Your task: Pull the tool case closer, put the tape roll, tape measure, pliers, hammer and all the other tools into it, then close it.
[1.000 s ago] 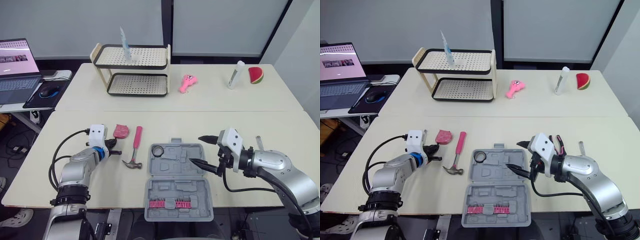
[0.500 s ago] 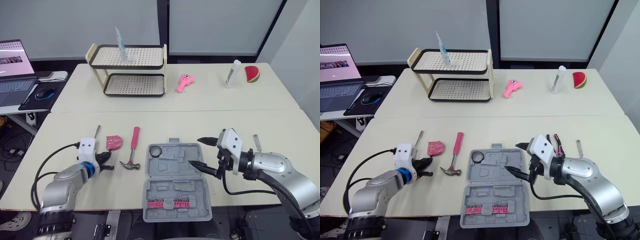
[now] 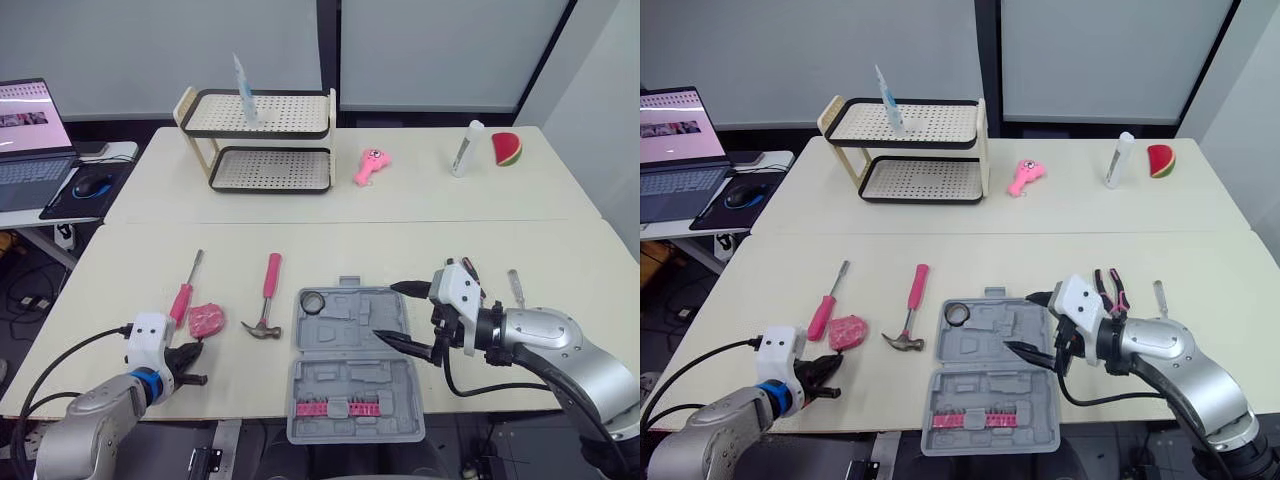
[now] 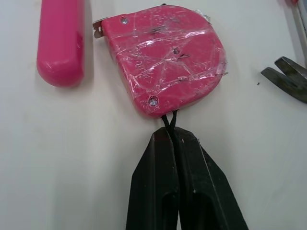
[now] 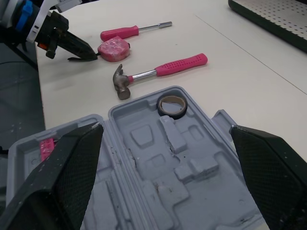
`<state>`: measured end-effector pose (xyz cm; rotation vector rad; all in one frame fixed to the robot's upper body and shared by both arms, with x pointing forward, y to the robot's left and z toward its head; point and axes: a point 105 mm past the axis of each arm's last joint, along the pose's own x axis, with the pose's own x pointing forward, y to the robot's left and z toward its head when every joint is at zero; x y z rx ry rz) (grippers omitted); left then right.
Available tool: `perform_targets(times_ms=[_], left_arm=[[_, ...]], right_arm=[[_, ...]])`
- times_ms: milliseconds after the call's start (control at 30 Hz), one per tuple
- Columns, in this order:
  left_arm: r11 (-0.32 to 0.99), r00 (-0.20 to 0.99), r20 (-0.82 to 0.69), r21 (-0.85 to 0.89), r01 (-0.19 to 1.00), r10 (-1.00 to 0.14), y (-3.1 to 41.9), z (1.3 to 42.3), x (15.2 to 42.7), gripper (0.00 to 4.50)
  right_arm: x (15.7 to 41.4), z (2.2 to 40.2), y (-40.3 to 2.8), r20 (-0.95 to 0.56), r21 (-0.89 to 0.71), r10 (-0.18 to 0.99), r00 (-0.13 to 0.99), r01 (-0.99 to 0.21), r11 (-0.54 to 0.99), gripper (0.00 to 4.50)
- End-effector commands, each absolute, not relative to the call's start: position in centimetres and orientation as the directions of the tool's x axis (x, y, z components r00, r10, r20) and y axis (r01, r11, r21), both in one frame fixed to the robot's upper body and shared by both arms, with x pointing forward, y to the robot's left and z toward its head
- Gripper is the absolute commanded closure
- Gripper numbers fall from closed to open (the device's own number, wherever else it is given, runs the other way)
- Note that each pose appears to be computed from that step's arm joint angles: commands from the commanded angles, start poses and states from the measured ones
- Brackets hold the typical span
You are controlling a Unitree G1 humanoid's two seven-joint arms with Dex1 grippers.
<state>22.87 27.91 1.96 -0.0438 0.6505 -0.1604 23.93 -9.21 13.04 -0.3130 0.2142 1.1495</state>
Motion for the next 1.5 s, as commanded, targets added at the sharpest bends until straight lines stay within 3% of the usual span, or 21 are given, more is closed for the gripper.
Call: perform_targets(times_ms=[33, 467, 1000, 1400, 1500], left_arm=[[0.975, 0.755, -0.618, -0.098, 0.2, -0.217, 27.4, 2.2, 21.7, 4.47], [0.904, 0.62, -0.697, -0.097, 0.417, -0.361, 26.3, 1.0, 17.6, 4.47], [0.924, 0.651, -0.705, -0.014, 0.382, -0.28, 29.4, 2.2, 16.4, 4.47], [0.91, 0.645, -0.69, -0.047, 0.412, -0.328, 28.3, 2.6, 16.5, 4.47], [0.909, 0.643, -0.69, -0.056, 0.412, -0.333, 28.5, 2.8, 16.3, 3.91]], right_arm=[[22.5, 13.6, -8.6, -0.333, -0.131, 0.887, 0.321, -0.947, 0.294, 0.0], [21.1, 13.0, -8.6, -0.38, -0.101, 0.892, 0.246, -0.969, 0.224, 0.0], [20.7, 13.4, -7.7, -0.382, -0.104, 0.908, 0.171, -0.984, 0.142, 0.0], [20.8, 13.5, -7.5, -0.387, -0.118, 0.907, 0.166, -0.984, 0.13, 0.0], [20.8, 13.6, -7.4, -0.386, -0.119, 0.907, 0.167, -0.984, 0.131, 0.0]])
